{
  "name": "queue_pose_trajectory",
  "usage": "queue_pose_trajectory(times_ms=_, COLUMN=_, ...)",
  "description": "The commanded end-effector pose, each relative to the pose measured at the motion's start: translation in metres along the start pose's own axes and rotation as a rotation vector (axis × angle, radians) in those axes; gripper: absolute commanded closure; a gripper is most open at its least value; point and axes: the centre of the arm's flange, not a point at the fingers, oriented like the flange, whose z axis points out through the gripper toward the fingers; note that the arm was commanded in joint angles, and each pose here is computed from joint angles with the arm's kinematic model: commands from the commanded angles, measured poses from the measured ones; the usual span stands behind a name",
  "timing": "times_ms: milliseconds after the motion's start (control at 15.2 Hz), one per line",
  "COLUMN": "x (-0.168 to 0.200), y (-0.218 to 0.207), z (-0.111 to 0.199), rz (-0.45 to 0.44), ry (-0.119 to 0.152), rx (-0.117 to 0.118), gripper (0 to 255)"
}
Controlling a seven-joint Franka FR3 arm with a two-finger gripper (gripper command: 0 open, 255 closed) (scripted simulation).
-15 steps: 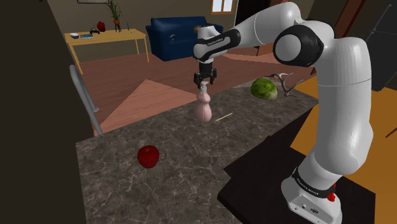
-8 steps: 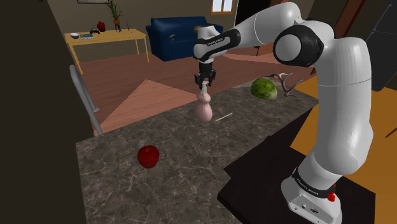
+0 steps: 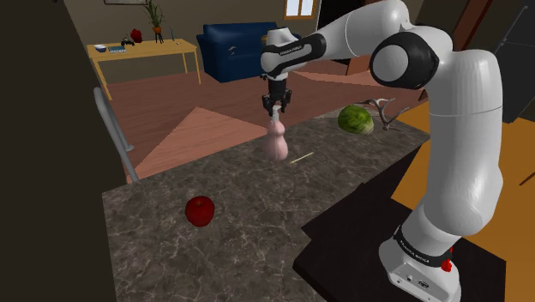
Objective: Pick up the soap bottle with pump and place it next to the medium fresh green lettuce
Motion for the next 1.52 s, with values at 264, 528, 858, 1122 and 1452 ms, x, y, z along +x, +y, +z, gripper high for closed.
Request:
queue_pose_trajectory(times_ms=264, x=0.0, y=0.003, z=-0.031, rz=0.0, ry=0.001, rx=0.0, gripper=255)
queue_pose_trajectory(times_ms=528, x=0.0, y=0.005, z=-0.052, rz=0.0, ry=0.001, rx=0.0, gripper=255)
queue_pose_trajectory(times_ms=858, x=0.0, y=0.007, z=-0.079, rz=0.0, ry=0.001, rx=0.0, gripper=255)
queue_pose_trajectory(times_ms=1122, x=0.0, y=0.008, z=-0.1, rz=0.0, ry=0.001, rx=0.0, gripper=255)
queue_pose_trajectory(times_ms=1452, x=0.0, y=0.01, z=-0.126, rz=0.0, ry=0.001, rx=0.0, gripper=255)
